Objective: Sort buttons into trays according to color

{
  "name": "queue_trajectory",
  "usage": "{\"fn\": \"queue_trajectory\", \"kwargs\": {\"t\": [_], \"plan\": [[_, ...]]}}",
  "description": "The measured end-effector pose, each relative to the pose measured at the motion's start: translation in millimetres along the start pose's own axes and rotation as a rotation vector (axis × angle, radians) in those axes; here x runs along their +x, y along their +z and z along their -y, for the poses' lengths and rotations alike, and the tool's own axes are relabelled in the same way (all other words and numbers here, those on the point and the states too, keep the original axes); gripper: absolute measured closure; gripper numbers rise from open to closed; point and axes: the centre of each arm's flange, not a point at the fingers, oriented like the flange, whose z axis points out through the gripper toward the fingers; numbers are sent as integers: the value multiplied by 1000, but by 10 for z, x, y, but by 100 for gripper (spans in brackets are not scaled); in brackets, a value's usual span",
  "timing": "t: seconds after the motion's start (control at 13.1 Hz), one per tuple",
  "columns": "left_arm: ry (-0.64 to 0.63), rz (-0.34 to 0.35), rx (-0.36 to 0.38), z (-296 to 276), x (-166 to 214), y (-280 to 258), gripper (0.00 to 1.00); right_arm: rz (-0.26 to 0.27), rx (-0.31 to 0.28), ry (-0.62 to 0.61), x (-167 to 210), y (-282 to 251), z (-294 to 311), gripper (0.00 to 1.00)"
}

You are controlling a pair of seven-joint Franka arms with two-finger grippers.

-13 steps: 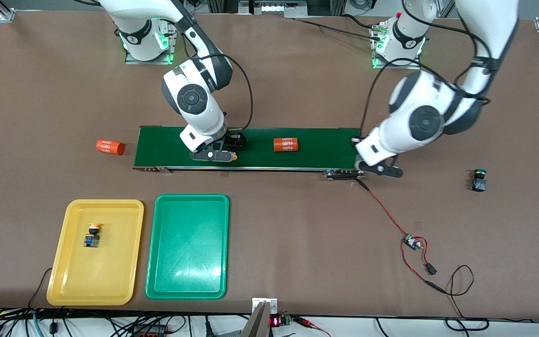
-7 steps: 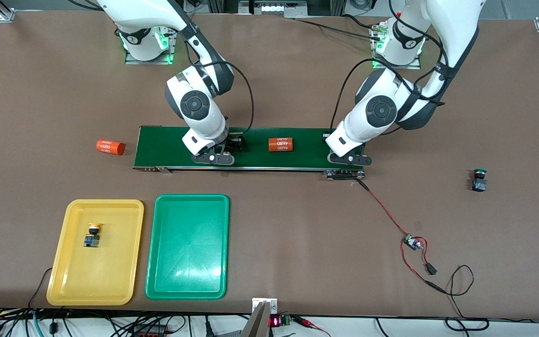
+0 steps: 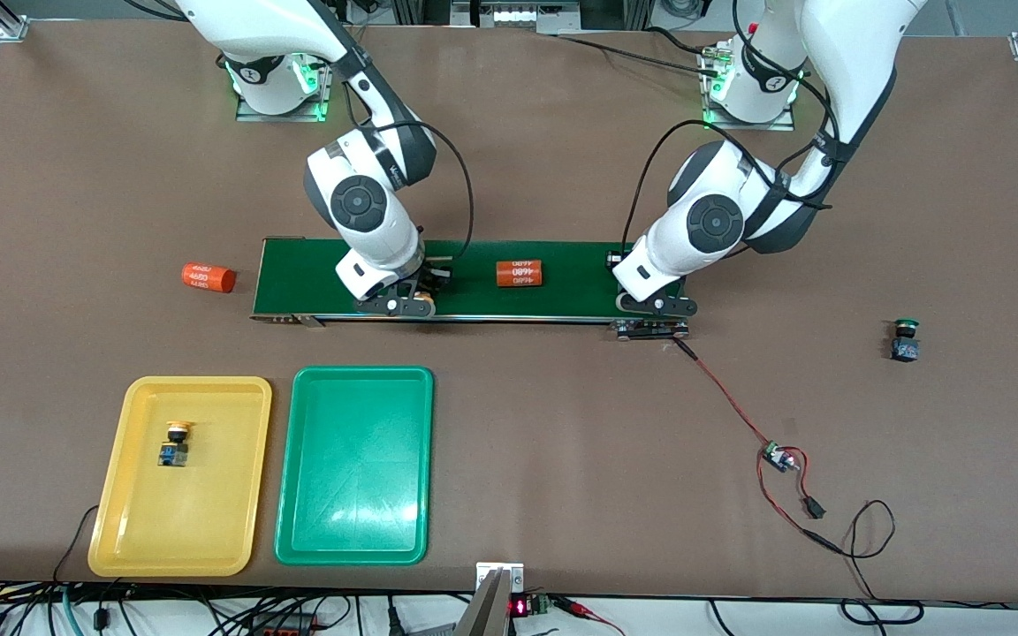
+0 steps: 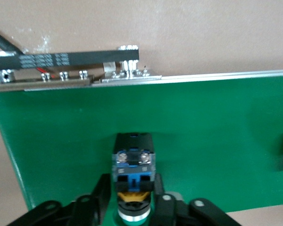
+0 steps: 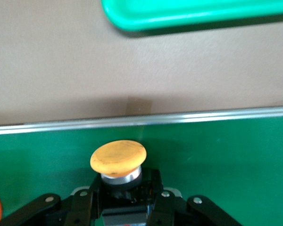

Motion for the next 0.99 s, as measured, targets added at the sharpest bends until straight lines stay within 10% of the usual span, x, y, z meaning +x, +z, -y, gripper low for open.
{"fn": "queue_trajectory", "kwargs": {"t": [0.38, 0.99], "plan": [[-89, -83, 4, 445, 207, -751, 0, 3, -8, -11, 858, -1220, -773, 59], [-338, -83, -12, 3231, 631, -1020, 0, -53, -74, -147, 1888, -1073, -2695, 59]]}}
